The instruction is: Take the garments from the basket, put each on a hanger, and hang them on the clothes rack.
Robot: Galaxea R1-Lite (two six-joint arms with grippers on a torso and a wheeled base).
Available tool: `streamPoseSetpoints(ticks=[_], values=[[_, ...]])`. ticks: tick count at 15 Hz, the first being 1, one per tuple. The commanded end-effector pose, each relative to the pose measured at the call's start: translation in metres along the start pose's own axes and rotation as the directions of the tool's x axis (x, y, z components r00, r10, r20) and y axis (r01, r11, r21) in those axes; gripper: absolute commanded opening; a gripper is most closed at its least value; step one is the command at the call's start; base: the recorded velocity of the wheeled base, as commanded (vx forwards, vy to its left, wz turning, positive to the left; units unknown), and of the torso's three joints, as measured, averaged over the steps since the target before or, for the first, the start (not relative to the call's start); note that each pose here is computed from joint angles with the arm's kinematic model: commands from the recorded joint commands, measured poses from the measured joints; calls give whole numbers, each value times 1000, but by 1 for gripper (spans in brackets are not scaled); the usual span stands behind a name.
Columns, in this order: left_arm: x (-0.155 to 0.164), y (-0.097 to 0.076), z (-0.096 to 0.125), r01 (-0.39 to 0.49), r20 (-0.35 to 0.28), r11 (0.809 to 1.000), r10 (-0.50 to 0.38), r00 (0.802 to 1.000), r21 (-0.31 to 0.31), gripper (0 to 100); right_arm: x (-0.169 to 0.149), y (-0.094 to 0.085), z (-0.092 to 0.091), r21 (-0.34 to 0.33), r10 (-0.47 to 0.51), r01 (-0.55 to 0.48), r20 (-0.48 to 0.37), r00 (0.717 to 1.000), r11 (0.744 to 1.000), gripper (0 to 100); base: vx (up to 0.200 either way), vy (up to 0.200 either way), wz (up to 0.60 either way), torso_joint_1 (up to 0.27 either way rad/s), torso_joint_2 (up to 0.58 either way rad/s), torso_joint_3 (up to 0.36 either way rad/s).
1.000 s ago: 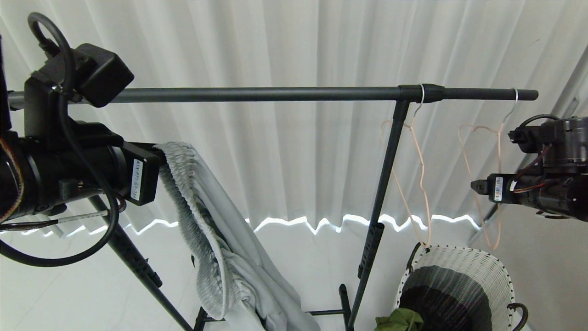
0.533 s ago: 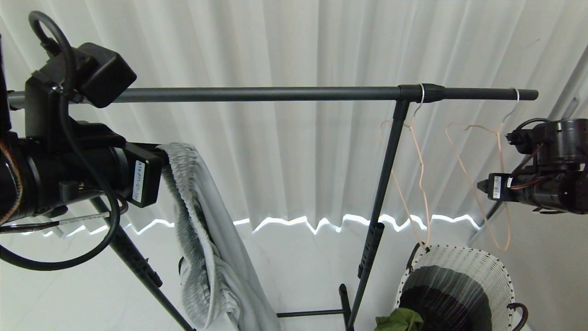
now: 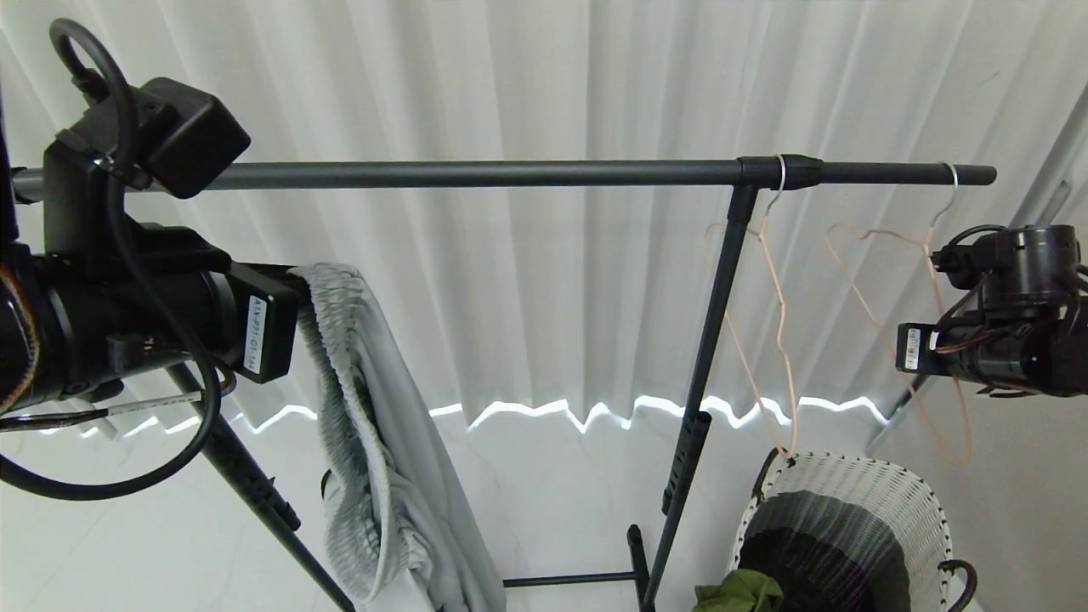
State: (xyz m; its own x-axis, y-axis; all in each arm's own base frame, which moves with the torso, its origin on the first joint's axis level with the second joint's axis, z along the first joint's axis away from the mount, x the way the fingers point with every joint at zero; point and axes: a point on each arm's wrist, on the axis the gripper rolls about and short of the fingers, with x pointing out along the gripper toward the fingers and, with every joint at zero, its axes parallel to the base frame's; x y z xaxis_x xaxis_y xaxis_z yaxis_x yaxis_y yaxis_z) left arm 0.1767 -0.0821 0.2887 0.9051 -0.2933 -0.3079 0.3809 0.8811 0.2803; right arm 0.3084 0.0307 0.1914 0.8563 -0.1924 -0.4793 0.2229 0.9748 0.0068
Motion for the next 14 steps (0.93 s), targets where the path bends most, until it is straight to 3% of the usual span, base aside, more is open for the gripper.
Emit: streamPoseSetpoints(ticks=[1, 8, 10, 14], values=[[0, 0, 0, -1, 0, 1000, 1, 1000, -1, 0, -6, -1, 4, 7, 5, -5, 22, 1000, 1000, 0, 0, 0, 0, 0, 0, 0], [-9, -1, -9, -1, -5, 1000, 1, 1000, 1, 0, -59, -1, 22, 76, 69, -81, 149, 986, 994, 0, 0, 0, 0, 0, 0, 0], [-13, -1, -13, 0, -10, 1000, 0, 1000, 2, 0, -77, 0, 12, 60, 98, -108, 142, 985, 992, 0, 0, 0, 0, 0, 0, 0], [-14, -1, -14, -2, -9, 1000, 2, 1000, 1, 0, -95, -3, -7, 39, 125, -130, 119, 985, 991, 0, -200, 0, 0, 6, 5, 2]])
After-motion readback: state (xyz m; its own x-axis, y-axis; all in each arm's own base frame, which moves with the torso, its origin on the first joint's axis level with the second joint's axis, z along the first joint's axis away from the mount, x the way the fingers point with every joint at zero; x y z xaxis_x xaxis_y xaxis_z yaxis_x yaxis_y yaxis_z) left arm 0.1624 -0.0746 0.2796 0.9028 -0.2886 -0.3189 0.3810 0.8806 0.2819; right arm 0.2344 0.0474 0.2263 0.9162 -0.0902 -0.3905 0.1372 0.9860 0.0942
